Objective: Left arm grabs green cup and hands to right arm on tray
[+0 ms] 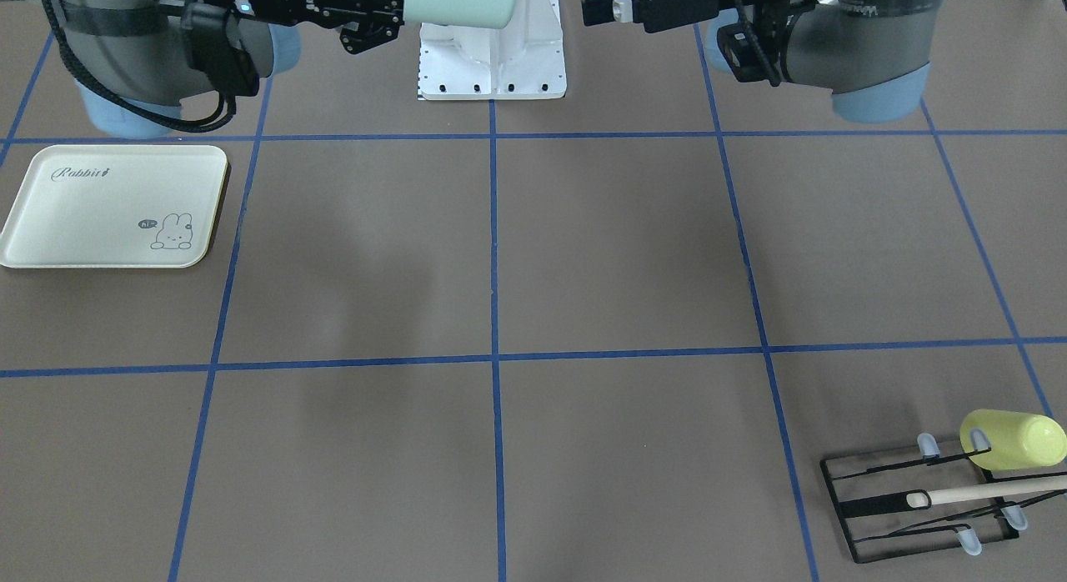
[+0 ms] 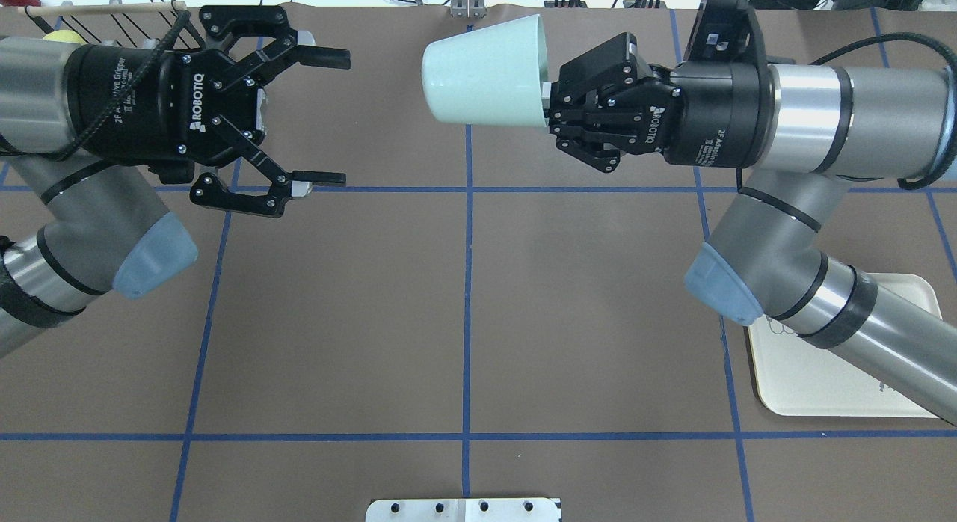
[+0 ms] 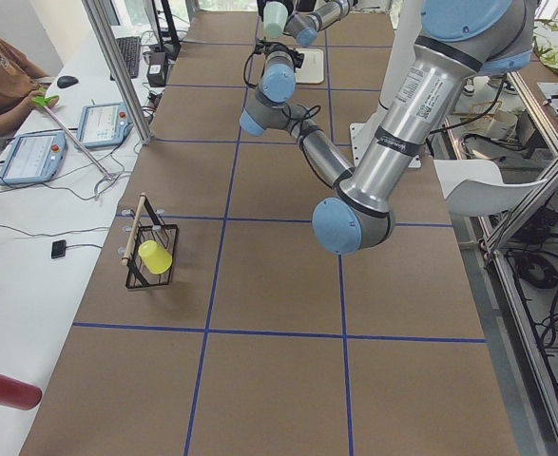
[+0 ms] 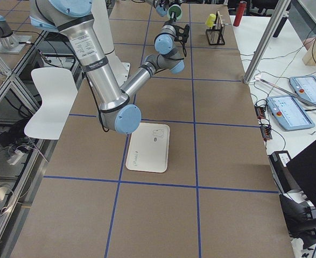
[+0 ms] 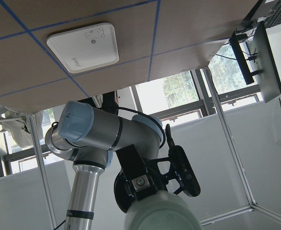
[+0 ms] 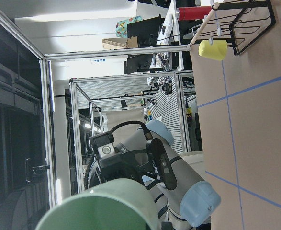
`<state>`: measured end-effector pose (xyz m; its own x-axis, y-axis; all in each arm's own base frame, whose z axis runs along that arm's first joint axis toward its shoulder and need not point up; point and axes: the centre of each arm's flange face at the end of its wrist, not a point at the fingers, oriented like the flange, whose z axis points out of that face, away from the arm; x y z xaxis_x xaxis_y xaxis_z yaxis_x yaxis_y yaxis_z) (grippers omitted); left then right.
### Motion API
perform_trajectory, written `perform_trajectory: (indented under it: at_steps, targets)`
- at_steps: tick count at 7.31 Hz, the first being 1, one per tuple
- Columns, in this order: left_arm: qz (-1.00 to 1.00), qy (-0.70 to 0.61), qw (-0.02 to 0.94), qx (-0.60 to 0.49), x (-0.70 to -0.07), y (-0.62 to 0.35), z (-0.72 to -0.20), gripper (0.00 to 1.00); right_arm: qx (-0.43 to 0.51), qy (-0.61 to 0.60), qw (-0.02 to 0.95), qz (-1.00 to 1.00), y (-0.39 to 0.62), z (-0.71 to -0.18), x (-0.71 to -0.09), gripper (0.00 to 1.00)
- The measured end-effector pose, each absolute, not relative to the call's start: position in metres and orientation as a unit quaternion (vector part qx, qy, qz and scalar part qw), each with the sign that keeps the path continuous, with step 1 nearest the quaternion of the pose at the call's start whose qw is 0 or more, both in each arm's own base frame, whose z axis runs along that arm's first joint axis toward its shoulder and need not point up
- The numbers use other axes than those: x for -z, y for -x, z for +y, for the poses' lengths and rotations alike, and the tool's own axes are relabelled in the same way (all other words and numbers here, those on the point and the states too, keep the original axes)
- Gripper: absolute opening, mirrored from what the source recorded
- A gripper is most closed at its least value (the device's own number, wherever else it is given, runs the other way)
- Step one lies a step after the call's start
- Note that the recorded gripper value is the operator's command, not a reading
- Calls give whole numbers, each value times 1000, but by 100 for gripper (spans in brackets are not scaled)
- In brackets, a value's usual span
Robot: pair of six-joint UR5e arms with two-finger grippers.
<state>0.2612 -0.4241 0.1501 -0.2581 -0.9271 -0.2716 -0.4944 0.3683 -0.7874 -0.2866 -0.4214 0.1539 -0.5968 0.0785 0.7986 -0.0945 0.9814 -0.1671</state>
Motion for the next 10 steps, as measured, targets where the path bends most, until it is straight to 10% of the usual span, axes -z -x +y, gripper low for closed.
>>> perform_trajectory:
  at_steps: [10]
  targets:
    - [702, 123, 641, 284, -270, -148, -517, 100, -149, -29, 741, -654, 132, -469, -398, 0]
